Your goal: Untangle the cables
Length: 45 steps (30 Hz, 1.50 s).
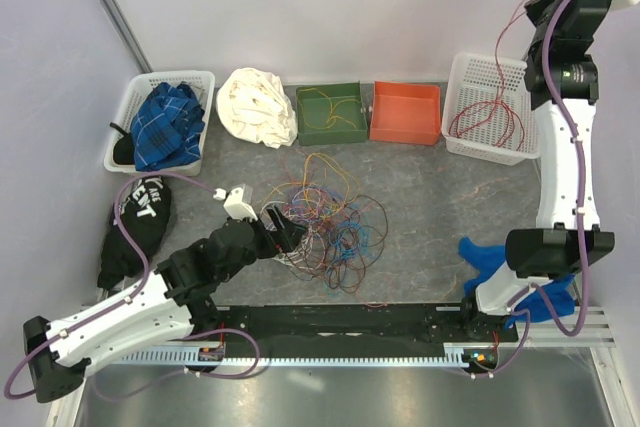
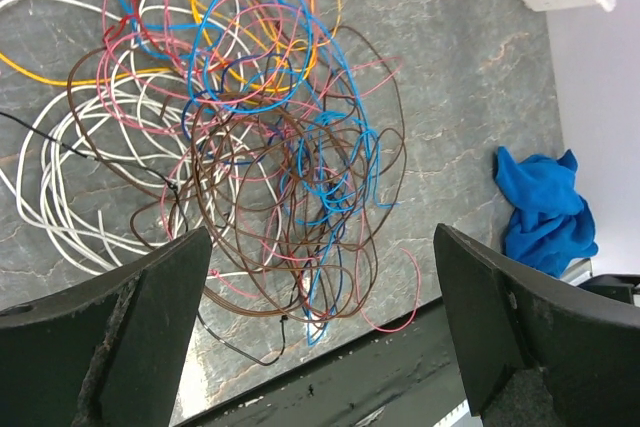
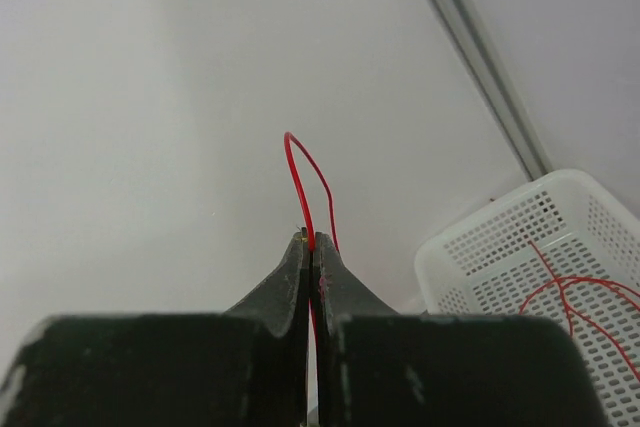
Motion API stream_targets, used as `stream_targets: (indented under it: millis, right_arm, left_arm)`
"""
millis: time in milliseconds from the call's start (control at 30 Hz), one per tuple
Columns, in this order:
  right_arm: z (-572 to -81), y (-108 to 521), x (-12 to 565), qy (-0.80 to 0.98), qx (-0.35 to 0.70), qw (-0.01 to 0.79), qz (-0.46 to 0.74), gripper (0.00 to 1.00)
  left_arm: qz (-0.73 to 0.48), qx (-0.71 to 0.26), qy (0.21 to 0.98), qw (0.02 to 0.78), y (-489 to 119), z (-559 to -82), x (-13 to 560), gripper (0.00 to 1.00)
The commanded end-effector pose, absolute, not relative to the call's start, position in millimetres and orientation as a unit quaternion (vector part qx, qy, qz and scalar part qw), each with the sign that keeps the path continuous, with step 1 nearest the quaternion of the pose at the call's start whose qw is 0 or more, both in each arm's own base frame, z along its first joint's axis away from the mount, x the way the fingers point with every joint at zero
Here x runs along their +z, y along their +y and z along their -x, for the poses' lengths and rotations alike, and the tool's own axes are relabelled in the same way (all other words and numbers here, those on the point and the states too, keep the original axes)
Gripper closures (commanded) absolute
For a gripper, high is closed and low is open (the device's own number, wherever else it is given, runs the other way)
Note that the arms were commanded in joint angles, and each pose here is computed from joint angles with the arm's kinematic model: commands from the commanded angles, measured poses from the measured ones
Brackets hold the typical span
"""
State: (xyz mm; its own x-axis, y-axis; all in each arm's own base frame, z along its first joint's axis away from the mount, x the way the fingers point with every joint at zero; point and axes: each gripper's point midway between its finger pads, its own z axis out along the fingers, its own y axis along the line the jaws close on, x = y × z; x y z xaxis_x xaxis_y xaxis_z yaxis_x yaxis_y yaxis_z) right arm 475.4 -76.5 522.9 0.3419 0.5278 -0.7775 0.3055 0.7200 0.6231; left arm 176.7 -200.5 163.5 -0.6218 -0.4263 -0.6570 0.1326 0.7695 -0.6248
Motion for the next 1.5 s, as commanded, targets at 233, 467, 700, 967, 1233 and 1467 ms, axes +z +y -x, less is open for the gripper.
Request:
stream_targets:
  millis: [233, 467, 700, 967, 1233, 1467]
  right_arm:
    - [-532.9, -128.4, 491.6, 0.547, 0.082, 0.725, -0.409, 1.0]
    - [-570.8, -138.1, 391.0, 0.615, 0.041, 0.665, -0.421, 1.0]
    - [-565.1, -129.5, 328.7, 0.668, 0.035, 0.615, -0.417, 0.32]
    - [-498.9, -68.4, 305.5, 0.687, 0.084, 0.6, -0.401, 0.23]
    - [-428.5, 80.5, 278.7, 0.736, 0.216, 0.586, -0.262, 0.24]
    - [-369.9, 210.8, 229.7, 0.8, 0.284, 0.523, -0.083, 0.25]
  left_arm:
    - [0.108, -0.315, 0.84, 0.43, -206.1, -188.5, 150.1, 0.0]
    - [0.119, -0.293, 0.852, 0.417, -211.8, -194.5, 131.2, 0.0]
    - [0.124, -0.294, 0.86, 0.397, -219.7, -193.6, 123.2, 0.0]
    - [0.153, -0.316, 0.848, 0.398, -219.0, -193.8, 129.7, 0.0]
    - [0.164, -0.326, 0.841, 0.4, -218.8, -194.2, 134.1, 0.0]
    - [0.151, -0.335, 0.833, 0.413, -216.2, -193.1, 136.9, 0.0]
